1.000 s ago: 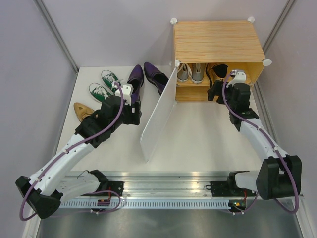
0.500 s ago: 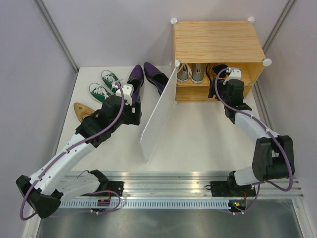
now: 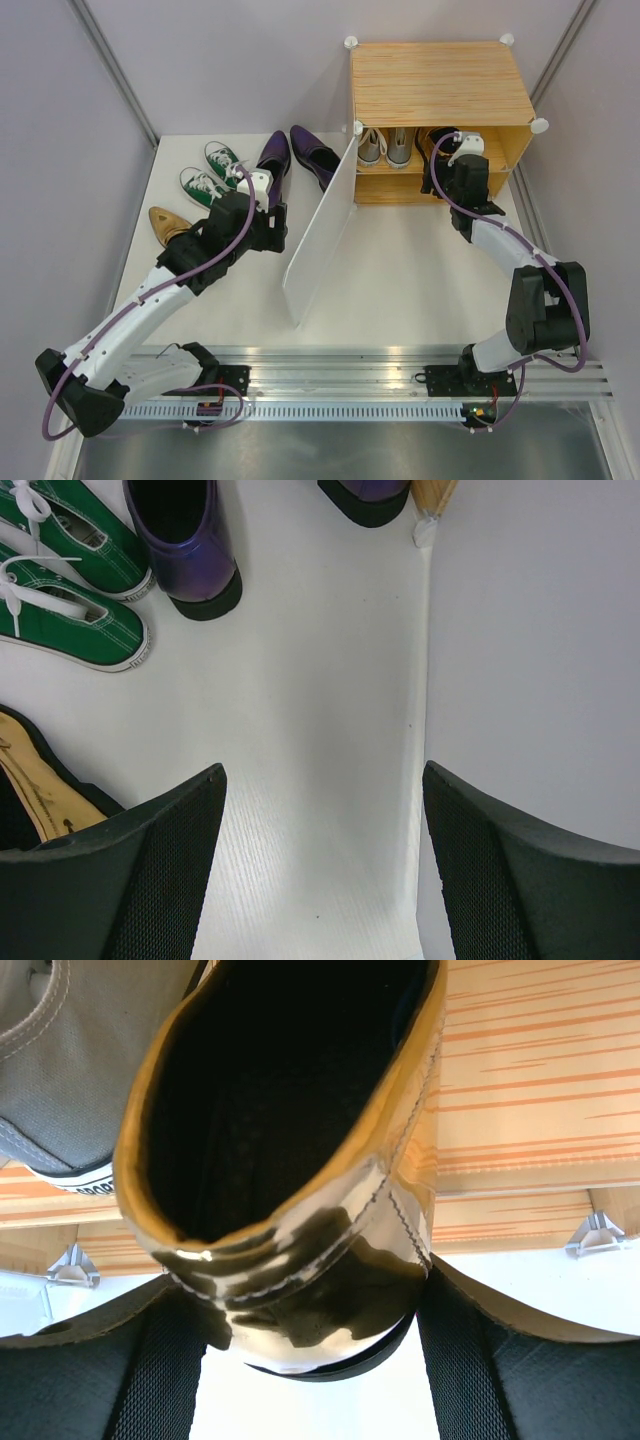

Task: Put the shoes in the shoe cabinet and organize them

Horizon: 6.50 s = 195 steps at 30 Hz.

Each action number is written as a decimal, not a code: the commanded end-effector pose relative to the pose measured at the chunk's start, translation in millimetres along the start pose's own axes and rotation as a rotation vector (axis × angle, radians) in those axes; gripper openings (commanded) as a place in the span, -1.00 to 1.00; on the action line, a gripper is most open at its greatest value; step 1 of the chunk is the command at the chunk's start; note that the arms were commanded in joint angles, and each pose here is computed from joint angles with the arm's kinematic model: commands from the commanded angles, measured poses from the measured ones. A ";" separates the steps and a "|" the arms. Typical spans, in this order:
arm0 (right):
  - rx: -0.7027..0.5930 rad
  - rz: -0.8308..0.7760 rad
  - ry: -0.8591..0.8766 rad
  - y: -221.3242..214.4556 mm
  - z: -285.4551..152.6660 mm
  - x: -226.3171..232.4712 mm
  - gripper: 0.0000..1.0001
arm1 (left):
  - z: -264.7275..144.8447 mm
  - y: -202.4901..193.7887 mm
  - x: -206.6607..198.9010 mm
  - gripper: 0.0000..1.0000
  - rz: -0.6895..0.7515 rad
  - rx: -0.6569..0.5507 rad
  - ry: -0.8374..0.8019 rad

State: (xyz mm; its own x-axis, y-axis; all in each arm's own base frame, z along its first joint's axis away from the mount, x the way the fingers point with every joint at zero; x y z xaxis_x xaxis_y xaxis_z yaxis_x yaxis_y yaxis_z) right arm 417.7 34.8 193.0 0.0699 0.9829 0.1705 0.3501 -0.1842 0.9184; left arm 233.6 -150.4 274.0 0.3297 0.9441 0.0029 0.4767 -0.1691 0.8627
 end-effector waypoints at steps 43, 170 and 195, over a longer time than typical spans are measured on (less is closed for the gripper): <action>-0.111 0.011 0.015 46.8 39.6 -4.0 0.45 | 1.8 1.6 -1.3 0.65 0.042 -0.009 -0.011; -0.090 0.105 0.005 6.9 34.0 12.9 -0.04 | 1.1 0.6 -7.3 0.67 0.047 -0.003 -0.056; -0.153 0.142 -0.029 34.8 61.7 8.0 -0.15 | 1.5 0.2 -6.2 0.67 0.052 -0.001 -0.048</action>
State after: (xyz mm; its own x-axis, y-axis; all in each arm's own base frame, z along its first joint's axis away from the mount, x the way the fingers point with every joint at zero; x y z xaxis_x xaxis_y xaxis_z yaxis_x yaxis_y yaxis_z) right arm 467.5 47.4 192.0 0.1051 0.9513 0.2898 0.2543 -0.3075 0.9170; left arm 232.5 -155.7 270.6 0.3671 0.9302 0.0031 0.4823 -0.1932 0.8544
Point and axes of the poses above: each gripper's point midway between its finger pads, its own z axis out along the fingers, its own x axis along the line the jaws close on, y = z × x, the point moved 5 cm from there along -z, back along the fingers, and after that the axes turned 4 degrees about z, right-handed, at the moved point
